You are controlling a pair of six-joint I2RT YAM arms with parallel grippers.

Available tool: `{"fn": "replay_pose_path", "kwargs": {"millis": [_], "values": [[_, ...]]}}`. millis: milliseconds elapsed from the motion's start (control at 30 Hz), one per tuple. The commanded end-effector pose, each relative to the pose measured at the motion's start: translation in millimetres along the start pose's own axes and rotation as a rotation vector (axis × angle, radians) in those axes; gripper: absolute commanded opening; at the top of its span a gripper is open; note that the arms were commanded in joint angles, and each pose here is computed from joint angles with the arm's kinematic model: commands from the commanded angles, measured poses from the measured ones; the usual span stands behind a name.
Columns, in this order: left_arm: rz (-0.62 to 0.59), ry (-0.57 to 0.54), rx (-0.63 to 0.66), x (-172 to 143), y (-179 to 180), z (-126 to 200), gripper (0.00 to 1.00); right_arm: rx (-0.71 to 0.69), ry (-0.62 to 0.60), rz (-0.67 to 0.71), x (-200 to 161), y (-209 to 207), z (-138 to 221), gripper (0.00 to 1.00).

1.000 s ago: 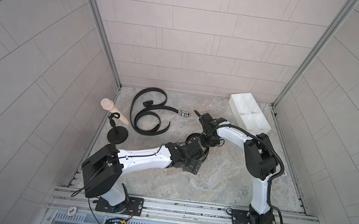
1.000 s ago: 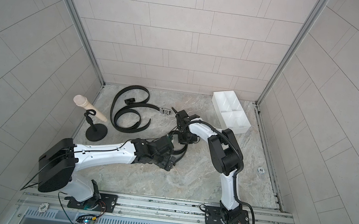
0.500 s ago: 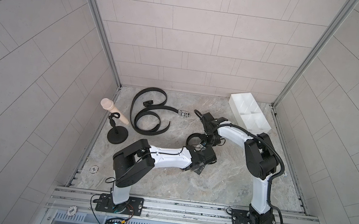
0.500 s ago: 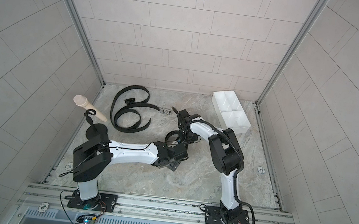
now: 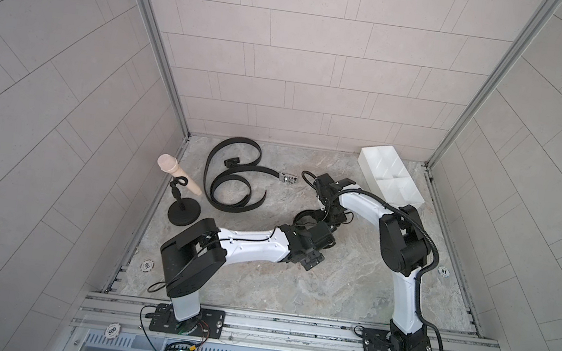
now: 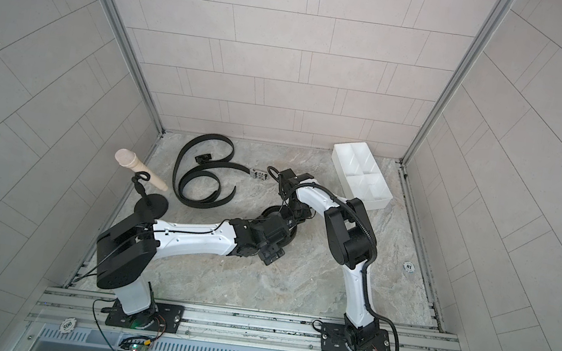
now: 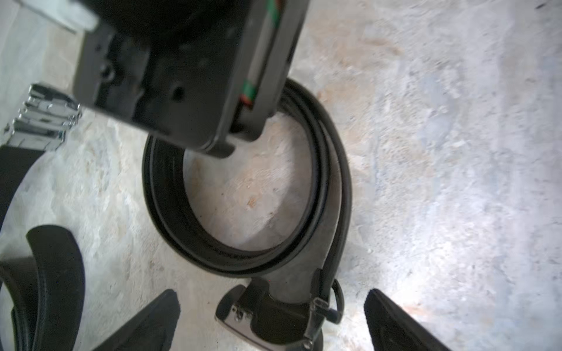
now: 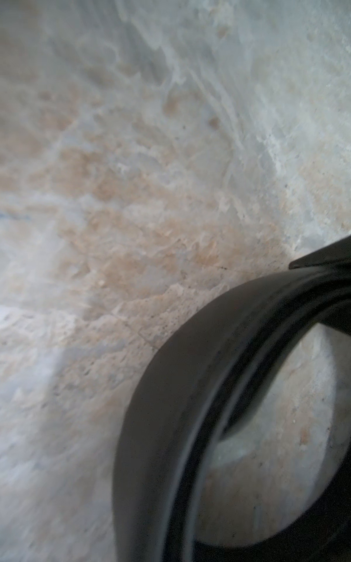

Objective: Place the belts into the storage roll
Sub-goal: Roll the belt at the center of the board.

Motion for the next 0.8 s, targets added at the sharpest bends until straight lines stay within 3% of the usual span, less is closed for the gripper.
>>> {"fn": "replay_pose_path", "kwargs": {"millis": [0, 300, 567, 767], "values": [[-0.129, -0.02, -0.086, 13.4, -15.5, -3.8, 1.0, 0.007, 0.284, 0.044, -58.6, -4.7, -23.9, 0.01], [-0.155, 0.027, -0.163, 20.0, -27.8, -26.7, 1.0, 0.037, 0.3, 0.046, -63.2, -11.3, -23.3, 0.01], [-0.142, 0.135, -0.209, -16.8, -14.6, -34.4, 1.0, 0.052, 0.315, 0.038, -71.7, -25.6, -22.3, 0.02], [-0.175, 0.19, -0.203, -24.0, -7.3, -43.4, 0.95, 0.058, 0.307, 0.026, -67.8, -29.2, -23.0, 0.02]]}}
Point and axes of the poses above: each gripper's point midway between its finger pads, its own z axis back along the fingers, its own y axis along the line the jaws close on, x = y × z, the point moved 2 cm from there along z, back along the fingers, and after that the axes turned 13 degrees about z, right-handed, at the moved point
